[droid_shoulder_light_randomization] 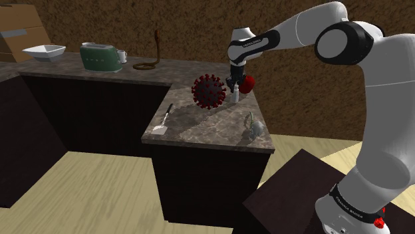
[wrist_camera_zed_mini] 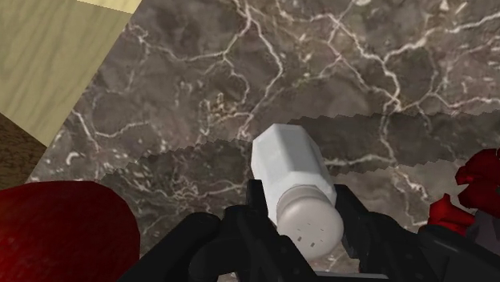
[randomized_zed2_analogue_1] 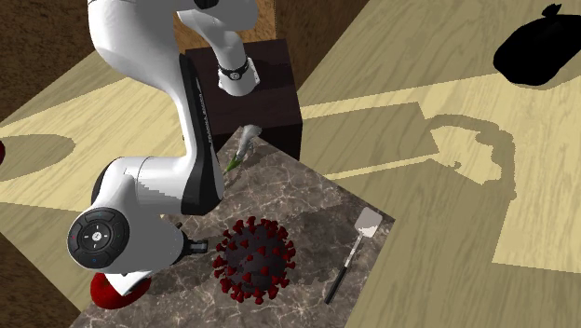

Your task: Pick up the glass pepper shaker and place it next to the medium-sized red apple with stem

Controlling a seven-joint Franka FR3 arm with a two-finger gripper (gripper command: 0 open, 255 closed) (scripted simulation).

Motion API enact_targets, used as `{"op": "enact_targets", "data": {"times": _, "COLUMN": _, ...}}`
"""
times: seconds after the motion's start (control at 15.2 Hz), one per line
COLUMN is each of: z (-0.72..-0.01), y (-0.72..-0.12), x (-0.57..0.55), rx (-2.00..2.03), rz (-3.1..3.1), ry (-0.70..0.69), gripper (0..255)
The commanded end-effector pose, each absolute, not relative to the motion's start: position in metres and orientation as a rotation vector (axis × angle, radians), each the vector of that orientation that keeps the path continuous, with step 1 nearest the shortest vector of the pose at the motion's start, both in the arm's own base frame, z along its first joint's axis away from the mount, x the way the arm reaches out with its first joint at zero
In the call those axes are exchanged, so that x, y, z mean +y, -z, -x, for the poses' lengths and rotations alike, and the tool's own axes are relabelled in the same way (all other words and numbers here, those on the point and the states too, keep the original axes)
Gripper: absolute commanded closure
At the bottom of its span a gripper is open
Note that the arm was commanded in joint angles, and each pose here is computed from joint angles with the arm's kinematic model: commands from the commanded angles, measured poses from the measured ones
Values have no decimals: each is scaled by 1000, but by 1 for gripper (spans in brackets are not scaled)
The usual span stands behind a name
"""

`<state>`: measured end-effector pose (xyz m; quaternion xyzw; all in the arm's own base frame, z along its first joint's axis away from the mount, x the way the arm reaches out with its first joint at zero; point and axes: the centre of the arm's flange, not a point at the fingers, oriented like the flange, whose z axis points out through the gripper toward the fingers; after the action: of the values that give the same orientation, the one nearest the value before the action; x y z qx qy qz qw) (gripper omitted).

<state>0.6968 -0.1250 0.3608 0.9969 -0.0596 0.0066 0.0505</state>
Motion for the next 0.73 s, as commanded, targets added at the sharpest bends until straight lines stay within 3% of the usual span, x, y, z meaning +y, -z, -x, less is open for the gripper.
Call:
{"op": "enact_targets", "data": {"times": 0.0, "z": -697, "y": -361, "x": -125, "rx": -182, "rz": -3035, "ry": -20, "gripper": 255}}
{"op": "enact_targets", "data": {"times": 0.07, "z": -697, "y": -361, "x": -125, "rx": -182, "rz": -3035, "ry": -20, "gripper": 0}}
{"op": "enact_targets", "data": {"times": 0.4, "z": -697, "y": -361, "x": -125, "rx": -182, "rz": -3035, "ry": -20, "gripper": 0}}
{"op": "enact_targets", "data": {"times": 0.66, "z": -696, "y": -411, "x": -120, "rx": -182, "rz": -3035, "ry": -20, "gripper": 0}}
